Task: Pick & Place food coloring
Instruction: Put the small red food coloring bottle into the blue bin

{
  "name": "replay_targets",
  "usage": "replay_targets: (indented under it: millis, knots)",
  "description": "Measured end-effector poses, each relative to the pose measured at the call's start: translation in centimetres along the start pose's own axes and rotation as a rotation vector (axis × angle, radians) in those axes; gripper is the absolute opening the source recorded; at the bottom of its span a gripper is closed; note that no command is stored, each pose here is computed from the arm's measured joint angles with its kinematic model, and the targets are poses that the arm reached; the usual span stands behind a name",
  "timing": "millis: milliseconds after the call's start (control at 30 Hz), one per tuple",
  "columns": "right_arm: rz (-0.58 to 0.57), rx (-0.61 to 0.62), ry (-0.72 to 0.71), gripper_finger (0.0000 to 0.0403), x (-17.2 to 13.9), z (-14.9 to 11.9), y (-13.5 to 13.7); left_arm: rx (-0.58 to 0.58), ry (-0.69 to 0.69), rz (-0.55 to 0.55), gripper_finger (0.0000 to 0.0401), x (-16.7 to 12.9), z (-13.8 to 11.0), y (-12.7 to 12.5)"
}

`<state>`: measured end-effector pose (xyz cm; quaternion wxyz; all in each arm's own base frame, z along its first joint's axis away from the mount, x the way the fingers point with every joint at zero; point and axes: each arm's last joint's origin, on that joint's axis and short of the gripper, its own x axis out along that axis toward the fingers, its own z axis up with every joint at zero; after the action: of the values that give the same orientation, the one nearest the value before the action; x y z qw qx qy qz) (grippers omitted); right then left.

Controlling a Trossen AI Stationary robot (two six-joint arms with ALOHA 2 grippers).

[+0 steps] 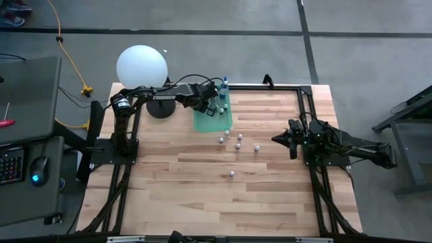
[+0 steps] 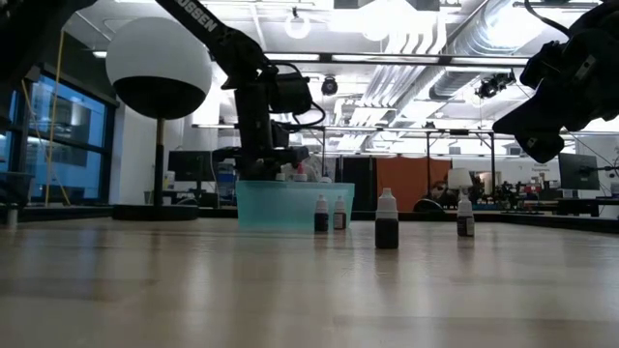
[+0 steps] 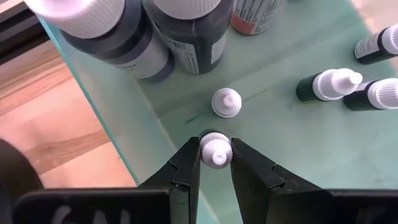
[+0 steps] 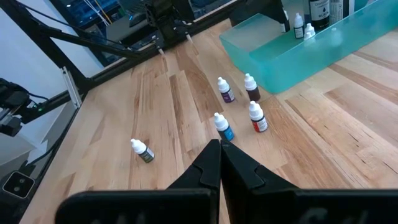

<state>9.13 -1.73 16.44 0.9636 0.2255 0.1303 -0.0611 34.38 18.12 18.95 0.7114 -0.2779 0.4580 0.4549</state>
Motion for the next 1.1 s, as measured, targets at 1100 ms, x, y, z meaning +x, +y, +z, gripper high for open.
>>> replay_targets:
  millis: [1100]
  knots:
    - [0.000,0.000,0.000,0.0000,0.00,0.00,0.00,0.103,-0.018,0.010,0.0143,-0.29,0.32,-0.06]
